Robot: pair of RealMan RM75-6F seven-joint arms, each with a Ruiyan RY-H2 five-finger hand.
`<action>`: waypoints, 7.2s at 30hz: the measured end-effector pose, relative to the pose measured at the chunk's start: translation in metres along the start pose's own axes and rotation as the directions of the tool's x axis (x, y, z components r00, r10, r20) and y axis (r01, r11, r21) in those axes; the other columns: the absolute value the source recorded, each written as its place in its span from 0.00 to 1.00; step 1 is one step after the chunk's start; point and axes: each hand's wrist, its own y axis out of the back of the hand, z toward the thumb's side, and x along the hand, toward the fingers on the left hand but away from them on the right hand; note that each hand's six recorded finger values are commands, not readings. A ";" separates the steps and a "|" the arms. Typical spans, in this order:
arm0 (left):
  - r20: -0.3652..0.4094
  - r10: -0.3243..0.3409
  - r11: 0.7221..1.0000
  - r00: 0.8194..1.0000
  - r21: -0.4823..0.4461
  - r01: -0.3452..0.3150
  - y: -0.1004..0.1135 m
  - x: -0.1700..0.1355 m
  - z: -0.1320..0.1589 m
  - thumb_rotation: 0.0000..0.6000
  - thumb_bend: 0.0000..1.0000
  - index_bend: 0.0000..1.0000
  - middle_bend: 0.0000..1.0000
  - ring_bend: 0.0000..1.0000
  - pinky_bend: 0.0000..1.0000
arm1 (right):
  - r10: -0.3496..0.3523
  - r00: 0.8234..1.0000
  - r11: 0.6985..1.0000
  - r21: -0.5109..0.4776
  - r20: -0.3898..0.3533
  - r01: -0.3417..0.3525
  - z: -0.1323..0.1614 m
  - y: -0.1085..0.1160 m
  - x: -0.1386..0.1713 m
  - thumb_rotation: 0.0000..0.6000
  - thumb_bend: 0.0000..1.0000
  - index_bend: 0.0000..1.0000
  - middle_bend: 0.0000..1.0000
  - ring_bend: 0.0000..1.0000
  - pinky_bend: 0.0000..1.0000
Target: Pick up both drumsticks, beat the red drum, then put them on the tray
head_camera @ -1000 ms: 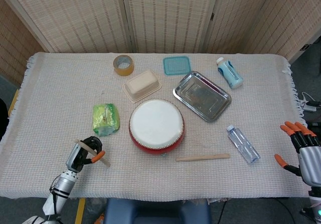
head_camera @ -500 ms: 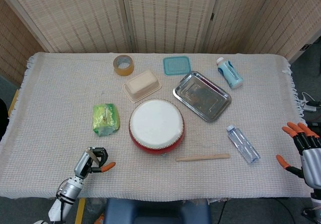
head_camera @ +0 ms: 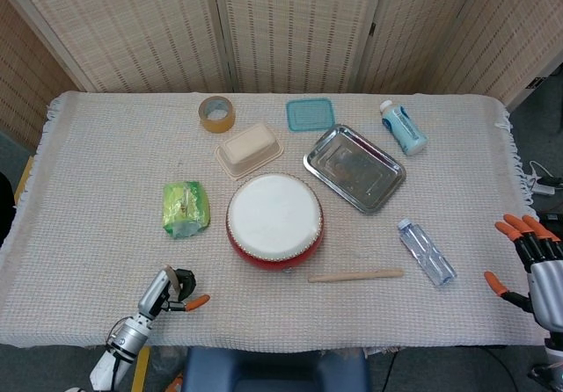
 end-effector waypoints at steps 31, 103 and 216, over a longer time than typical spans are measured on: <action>-0.047 0.000 0.950 0.999 0.313 0.015 0.021 0.000 -0.026 1.00 0.58 1.00 1.00 1.00 1.00 | 0.061 0.998 0.998 -0.012 0.003 -0.061 0.004 -0.009 0.000 1.00 0.13 0.26 0.23 0.11 0.27; 0.024 0.140 0.643 0.990 0.758 -0.110 0.101 -0.041 0.061 1.00 0.50 1.00 1.00 1.00 1.00 | 0.407 0.841 0.632 -0.555 -0.357 -0.541 0.162 -0.189 -0.073 1.00 0.44 0.69 0.37 0.27 0.35; 0.048 0.089 0.605 0.995 0.791 -0.092 0.099 -0.040 0.076 1.00 0.49 1.00 1.00 1.00 1.00 | 0.492 0.610 0.108 -0.652 -0.621 -0.751 0.134 -0.196 -0.020 1.00 0.41 1.00 1.00 1.00 1.00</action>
